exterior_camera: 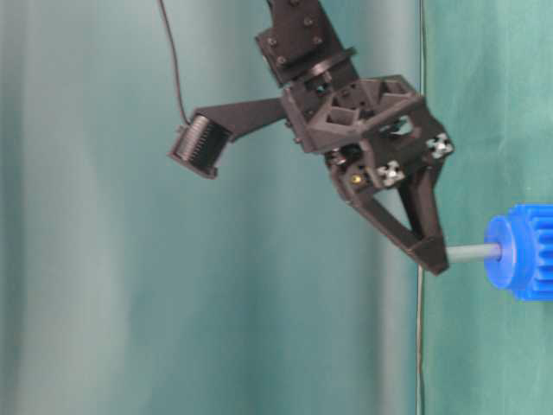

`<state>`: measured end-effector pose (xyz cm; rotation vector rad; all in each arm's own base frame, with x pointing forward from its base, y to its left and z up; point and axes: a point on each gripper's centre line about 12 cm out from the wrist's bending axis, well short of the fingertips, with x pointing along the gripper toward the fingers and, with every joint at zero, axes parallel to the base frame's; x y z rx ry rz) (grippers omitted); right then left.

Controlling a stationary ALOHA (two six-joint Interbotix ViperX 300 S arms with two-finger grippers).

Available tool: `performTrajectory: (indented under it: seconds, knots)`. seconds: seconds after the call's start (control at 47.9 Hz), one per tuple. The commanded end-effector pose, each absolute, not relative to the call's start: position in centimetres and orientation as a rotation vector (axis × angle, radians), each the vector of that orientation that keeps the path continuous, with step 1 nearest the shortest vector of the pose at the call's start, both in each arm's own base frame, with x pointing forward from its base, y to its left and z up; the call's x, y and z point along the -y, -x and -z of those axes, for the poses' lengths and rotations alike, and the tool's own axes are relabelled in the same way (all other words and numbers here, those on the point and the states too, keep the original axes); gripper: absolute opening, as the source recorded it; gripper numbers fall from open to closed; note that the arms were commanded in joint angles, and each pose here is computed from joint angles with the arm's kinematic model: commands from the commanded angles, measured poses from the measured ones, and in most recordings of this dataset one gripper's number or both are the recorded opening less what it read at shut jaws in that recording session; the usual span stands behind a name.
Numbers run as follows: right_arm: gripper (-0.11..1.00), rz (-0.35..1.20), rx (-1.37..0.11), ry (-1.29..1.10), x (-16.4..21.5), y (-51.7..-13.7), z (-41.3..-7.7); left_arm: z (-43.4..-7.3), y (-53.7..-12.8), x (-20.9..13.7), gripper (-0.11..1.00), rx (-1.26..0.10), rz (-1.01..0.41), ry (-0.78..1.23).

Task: Insert the shaft placed at a random location into the center hole of the small gear at another random location.
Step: 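Lower the shaft into the gear's center hole with the right gripper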

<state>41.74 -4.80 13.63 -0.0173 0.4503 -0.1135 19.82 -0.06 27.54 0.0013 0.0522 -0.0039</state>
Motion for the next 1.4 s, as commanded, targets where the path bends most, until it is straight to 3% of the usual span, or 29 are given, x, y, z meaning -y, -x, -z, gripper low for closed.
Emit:
performTrajectory:
  seconds: [0.0, 0.543, 1.252, 1.294, 1.378]
  knots:
    - [0.13, 0.117, -0.416, 0.037, 5.2, -42.2, -14.4, -28.5, -20.0, 0.0, 0.00, -0.023, 0.003, -0.003]
    - [0.13, 0.121, -0.453, 0.030, 5.3, -42.3, -12.1, -28.4, -20.1, 0.0, 0.00, -0.029, 0.003, -0.003]
    - [0.14, 0.122, -0.459, 0.021, 5.2, -42.2, -11.9, -28.4, -20.1, 0.0, 0.00, -0.029, 0.003, -0.003]
    - [0.18, 0.122, -0.457, 0.021, 5.2, -42.2, -12.0, -28.4, -20.1, 0.0, 0.00, -0.029, 0.003, -0.003]
    - [0.41, 0.127, -0.452, 0.015, 5.3, -42.3, -12.1, -28.4, -20.1, 0.0, 0.00, -0.029, 0.003, -0.003]
